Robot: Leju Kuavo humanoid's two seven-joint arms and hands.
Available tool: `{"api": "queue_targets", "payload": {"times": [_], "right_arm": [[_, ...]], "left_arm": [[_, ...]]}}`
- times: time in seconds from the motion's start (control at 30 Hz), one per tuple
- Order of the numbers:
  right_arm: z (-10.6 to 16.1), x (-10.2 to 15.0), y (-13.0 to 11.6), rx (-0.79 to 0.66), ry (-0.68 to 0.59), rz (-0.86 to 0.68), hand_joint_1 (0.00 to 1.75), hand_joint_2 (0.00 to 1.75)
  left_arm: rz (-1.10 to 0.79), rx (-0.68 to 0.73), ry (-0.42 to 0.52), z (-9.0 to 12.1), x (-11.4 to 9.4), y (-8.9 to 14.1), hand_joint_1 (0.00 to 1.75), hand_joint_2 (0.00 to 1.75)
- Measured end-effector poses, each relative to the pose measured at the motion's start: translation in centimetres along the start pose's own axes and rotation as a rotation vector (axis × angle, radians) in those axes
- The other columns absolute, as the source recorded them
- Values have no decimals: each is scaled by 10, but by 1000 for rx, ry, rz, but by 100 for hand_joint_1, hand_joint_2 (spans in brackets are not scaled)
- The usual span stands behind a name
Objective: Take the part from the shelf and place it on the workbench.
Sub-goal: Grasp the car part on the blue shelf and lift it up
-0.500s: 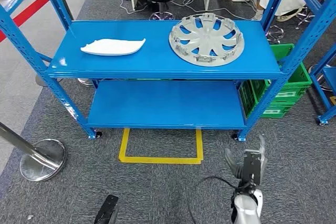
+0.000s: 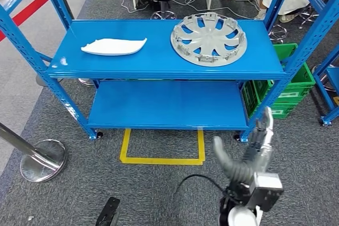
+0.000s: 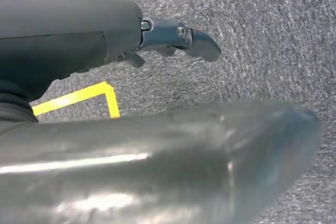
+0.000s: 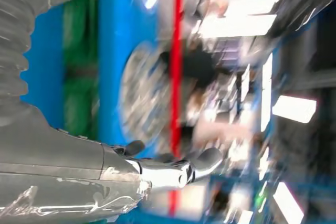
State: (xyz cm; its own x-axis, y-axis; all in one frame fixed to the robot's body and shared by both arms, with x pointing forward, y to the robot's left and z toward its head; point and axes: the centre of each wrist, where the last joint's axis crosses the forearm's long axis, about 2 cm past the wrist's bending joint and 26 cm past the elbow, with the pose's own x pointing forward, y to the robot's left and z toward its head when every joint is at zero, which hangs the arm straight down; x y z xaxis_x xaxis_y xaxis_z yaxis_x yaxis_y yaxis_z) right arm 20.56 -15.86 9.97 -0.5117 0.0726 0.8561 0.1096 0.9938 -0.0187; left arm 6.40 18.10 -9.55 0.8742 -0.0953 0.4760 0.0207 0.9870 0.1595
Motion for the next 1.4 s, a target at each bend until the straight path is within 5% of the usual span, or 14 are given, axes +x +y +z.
{"api": "queue_targets", "payload": {"times": [0.37,1.4], "right_arm": [[-8,50,22,210,-218,-155,0,175],[11,61,13,214,-261,-14,0,175]], "left_arm": [[6,-2,1,1,0,-2,0,0],[84,-28,-105,2,-1,-6,0,0]]}}
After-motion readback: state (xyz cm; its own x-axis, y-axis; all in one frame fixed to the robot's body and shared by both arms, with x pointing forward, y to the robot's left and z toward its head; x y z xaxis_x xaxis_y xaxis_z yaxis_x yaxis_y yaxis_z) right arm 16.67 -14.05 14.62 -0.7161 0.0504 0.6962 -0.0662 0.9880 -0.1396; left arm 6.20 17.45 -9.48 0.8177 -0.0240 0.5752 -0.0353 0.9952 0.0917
